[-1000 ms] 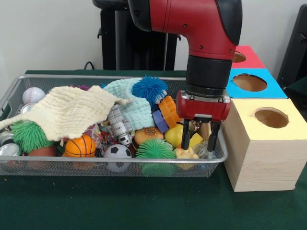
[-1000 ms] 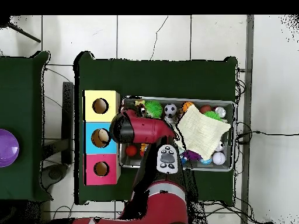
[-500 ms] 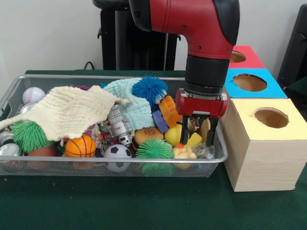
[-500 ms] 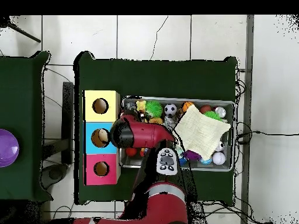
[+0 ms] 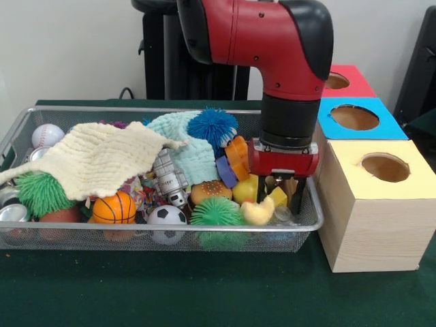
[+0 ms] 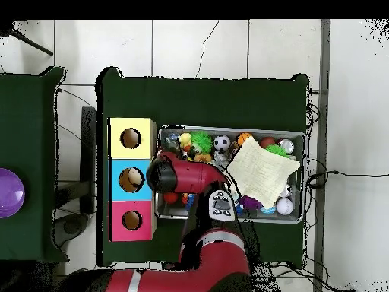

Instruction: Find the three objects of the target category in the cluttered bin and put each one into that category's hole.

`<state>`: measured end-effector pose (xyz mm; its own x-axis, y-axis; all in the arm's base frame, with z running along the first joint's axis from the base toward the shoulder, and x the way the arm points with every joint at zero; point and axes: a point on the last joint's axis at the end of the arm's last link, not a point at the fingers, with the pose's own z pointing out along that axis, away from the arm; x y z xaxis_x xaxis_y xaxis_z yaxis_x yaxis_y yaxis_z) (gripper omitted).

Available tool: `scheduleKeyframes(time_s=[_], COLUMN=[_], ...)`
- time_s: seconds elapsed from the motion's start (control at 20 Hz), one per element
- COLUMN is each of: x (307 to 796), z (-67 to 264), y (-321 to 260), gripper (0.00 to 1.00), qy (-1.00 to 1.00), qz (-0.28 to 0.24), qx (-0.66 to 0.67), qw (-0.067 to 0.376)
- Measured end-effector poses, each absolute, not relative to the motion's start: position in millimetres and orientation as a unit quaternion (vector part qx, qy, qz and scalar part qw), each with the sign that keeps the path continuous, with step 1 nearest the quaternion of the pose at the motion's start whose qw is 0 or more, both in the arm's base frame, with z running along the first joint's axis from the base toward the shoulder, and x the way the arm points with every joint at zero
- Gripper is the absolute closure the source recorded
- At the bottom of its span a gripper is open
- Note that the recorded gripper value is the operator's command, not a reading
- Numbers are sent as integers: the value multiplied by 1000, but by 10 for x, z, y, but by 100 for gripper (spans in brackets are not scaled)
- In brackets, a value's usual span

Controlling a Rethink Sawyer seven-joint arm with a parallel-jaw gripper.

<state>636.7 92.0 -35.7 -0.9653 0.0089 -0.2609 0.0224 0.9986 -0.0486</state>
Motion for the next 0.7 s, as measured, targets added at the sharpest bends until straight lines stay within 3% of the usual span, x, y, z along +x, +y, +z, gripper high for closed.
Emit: scheduleKeyframes(time_s=[0.3, 0.7], x=[6355, 6290], z=[-460, -347], y=[850, 908], gripper=[0, 0], qy=[990, 978], qz=[-4, -2], qx=[30, 33], qw=[139, 207])
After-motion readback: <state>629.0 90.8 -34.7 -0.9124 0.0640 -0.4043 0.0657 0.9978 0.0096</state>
